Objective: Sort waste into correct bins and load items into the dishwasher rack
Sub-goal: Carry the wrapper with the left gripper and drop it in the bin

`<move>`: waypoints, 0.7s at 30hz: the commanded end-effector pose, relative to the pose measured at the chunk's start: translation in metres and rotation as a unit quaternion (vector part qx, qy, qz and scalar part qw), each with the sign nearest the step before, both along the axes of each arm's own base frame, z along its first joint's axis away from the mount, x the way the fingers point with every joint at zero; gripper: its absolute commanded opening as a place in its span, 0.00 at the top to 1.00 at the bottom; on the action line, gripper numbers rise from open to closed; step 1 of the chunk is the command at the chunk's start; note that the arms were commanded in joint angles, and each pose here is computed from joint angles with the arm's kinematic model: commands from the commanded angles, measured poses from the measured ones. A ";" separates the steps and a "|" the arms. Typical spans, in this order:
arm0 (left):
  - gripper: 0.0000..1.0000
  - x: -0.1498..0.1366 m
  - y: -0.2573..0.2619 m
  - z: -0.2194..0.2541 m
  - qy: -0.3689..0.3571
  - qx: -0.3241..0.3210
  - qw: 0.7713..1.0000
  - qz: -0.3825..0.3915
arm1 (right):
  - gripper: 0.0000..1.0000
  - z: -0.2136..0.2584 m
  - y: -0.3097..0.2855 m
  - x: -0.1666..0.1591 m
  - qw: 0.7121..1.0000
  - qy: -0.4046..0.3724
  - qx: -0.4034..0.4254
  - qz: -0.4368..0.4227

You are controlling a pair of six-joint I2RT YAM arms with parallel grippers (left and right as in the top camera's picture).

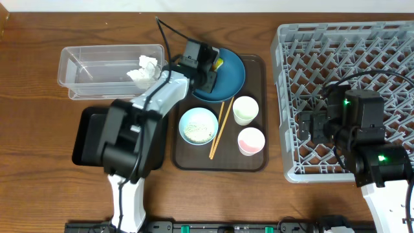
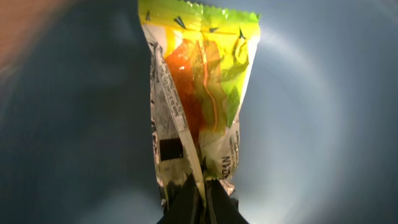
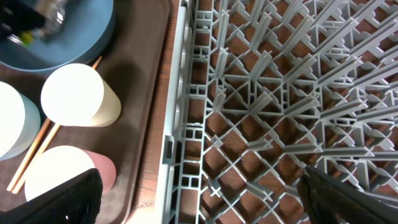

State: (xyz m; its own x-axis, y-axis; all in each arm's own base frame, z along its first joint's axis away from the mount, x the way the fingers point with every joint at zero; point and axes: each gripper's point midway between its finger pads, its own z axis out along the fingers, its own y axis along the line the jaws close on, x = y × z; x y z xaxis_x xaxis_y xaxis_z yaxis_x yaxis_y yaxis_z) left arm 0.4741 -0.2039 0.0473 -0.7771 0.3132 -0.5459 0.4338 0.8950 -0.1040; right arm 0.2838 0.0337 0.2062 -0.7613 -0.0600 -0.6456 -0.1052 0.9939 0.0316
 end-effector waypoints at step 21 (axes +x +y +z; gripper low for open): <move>0.93 0.008 0.225 0.108 -0.047 0.009 0.967 0.250 | 0.01 0.011 0.002 0.001 1.000 -0.014 0.005 -0.001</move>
